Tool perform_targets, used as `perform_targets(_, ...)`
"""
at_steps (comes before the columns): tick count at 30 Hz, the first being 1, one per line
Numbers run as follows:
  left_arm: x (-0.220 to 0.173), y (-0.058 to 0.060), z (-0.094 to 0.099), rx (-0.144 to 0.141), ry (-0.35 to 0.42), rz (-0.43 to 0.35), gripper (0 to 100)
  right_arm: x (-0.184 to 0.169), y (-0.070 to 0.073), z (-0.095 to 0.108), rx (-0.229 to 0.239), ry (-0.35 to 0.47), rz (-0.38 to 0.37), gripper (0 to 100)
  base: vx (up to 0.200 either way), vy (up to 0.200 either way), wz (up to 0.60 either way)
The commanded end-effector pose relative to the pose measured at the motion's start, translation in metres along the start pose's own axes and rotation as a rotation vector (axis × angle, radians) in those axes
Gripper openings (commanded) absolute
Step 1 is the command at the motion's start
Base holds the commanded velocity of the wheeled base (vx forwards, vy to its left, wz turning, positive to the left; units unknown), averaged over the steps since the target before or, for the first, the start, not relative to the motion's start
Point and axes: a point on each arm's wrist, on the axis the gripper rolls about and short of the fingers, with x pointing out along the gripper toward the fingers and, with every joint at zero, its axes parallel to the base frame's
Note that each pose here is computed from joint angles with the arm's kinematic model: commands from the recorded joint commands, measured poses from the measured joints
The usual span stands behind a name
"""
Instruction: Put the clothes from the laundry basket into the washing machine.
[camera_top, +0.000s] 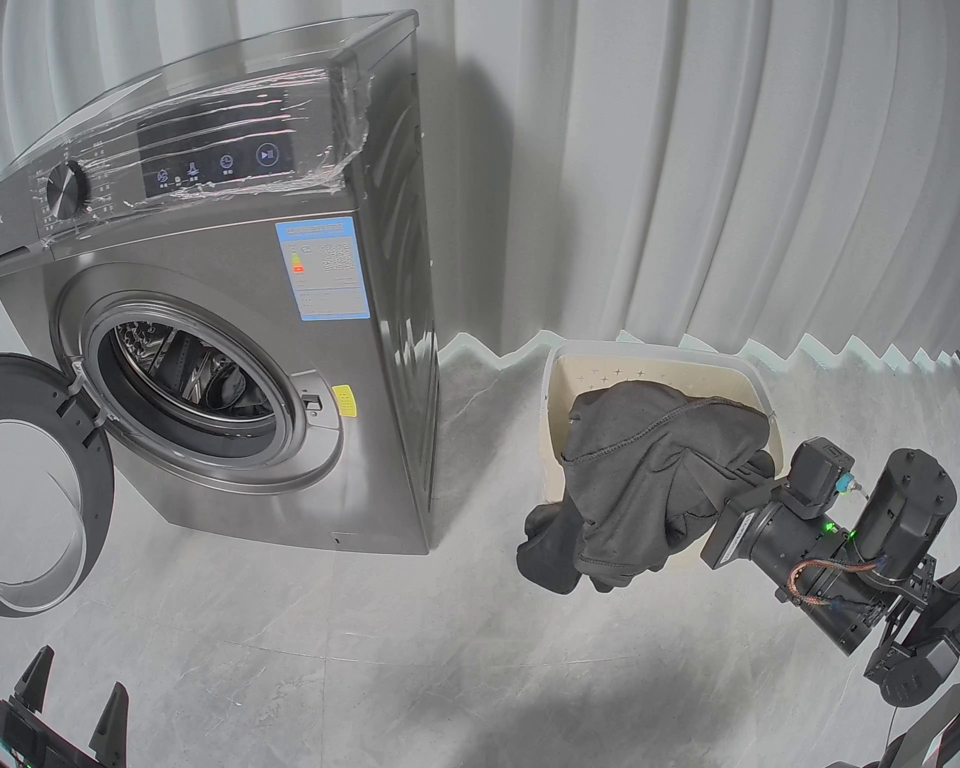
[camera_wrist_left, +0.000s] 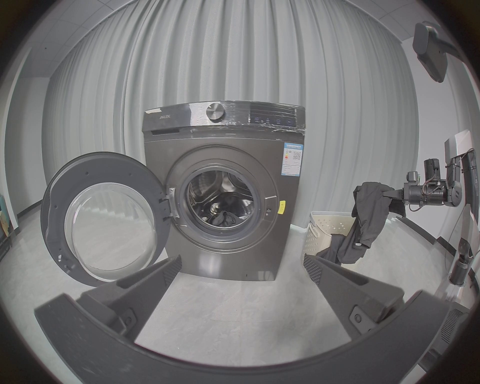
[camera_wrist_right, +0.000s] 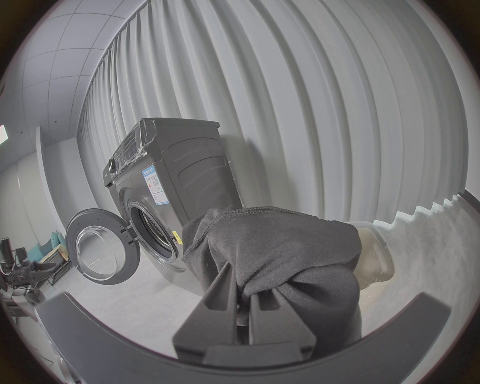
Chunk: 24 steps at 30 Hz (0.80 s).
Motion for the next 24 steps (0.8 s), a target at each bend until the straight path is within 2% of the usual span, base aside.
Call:
perform_targets(1,0.0,0.0002,-0.0049,0.0,0.0,-0.001,100,0.0004,0.001,-0.0017,-0.002,0.007,0.004,0,0.0,0.2,0.0)
perform_targets(7,0.0,0.0002,-0.0049,0.0,0.0,0.001,100,-0.0007,0.0019,-0.001,0.016,0.005,0.009,0,0.0,0.2,0.0)
perform_targets(16,0.0,0.0002,-0.0049,0.001,0.0,-0.001,100,-0.0049,0.0017,0.003,0.019,-0.01,0.013,0,0.0,0.2,0.0)
perform_targets(24,0.0,0.0002,-0.0049,0.0,0.0,-0.001,100,-0.0077,0.0088,-0.0012,0.019,0.008,0.047,0,0.0,0.0,0.0)
